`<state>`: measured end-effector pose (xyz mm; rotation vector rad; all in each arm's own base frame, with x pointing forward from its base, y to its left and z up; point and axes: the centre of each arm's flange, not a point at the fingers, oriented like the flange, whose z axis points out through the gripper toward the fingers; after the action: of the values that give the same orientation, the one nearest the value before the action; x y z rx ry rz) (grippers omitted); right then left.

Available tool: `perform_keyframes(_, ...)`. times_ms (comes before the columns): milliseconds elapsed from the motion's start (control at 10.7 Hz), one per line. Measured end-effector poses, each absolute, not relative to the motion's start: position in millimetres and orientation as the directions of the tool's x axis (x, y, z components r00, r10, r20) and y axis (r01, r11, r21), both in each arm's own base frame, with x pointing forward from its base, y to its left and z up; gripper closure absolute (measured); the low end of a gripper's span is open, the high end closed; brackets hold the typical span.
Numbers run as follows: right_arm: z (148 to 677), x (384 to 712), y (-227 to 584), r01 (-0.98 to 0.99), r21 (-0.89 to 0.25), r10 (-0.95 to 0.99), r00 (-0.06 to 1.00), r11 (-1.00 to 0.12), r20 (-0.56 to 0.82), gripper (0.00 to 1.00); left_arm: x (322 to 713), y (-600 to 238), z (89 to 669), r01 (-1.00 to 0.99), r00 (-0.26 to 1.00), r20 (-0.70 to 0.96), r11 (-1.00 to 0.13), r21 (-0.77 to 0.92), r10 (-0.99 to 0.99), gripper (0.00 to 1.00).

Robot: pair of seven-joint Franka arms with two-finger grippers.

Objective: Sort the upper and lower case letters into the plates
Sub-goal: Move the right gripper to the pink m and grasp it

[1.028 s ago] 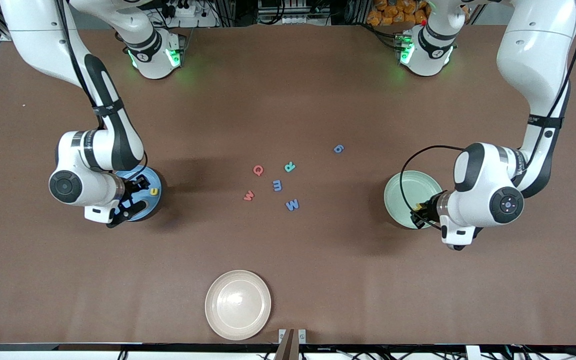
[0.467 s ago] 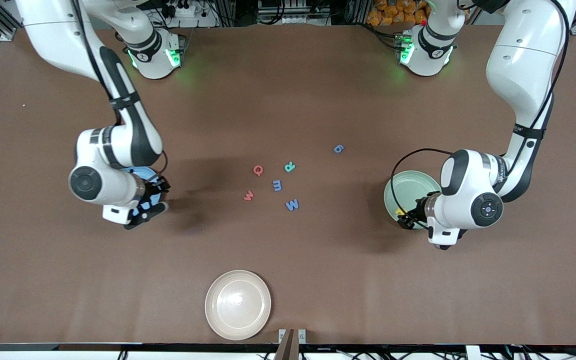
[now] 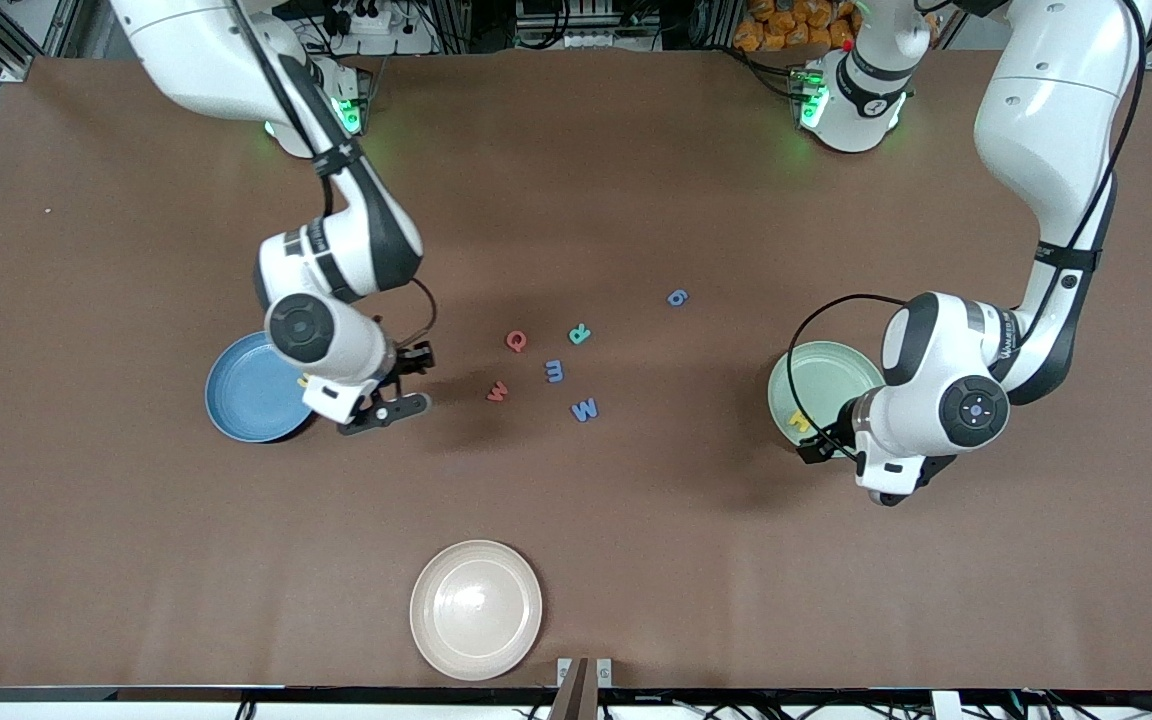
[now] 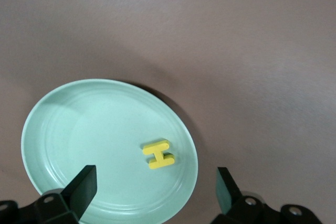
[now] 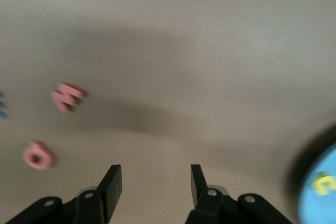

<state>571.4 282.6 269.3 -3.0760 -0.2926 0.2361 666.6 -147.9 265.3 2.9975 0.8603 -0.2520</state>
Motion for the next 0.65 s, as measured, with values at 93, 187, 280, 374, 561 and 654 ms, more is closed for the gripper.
perform_keyframes(93, 266, 564, 305, 0.099, -0.059, 0.106, 0.985, -0.993, -0.134, 0.38, 668, -147, 278, 0.504, 0.853, -0.143, -0.863, -0.019, 0.502, 0.0)
perform_keyframes(187, 260, 557, 325, 0.016, -0.058, 0.023, 0.992, -0.998, -0.123, 0.39, 669, -146, 291, 0.491, 0.863, -0.131, -0.871, -0.011, 0.488, 0.0)
perform_keyframes(280, 253, 552, 343, -0.068, -0.051, -0.062, 0.991, -0.996, -0.118, 0.41, 668, -146, 299, 0.486, 0.866, -0.126, -0.874, -0.011, 0.484, 0.0)
perform_keyframes(374, 246, 550, 362, -0.156, -0.043, -0.15, 0.982, -0.987, -0.115, 0.42, 667, -148, 304, 0.483, 0.868, -0.127, -0.875, -0.013, 0.481, 0.0)
perform_keyframes(561, 239, 552, 387, -0.274, -0.037, -0.269, 0.957, -0.961, -0.109, 0.45, 664, -152, 307, 0.476, 0.87, -0.135, -0.879, -0.021, 0.474, 0.0)
perform_keyframes(654, 237, 555, 390, -0.313, -0.035, -0.308, 0.945, -0.949, -0.107, 0.5, 662, -155, 308, 0.471, 0.872, -0.139, -0.882, -0.023, 0.469, 0.0)
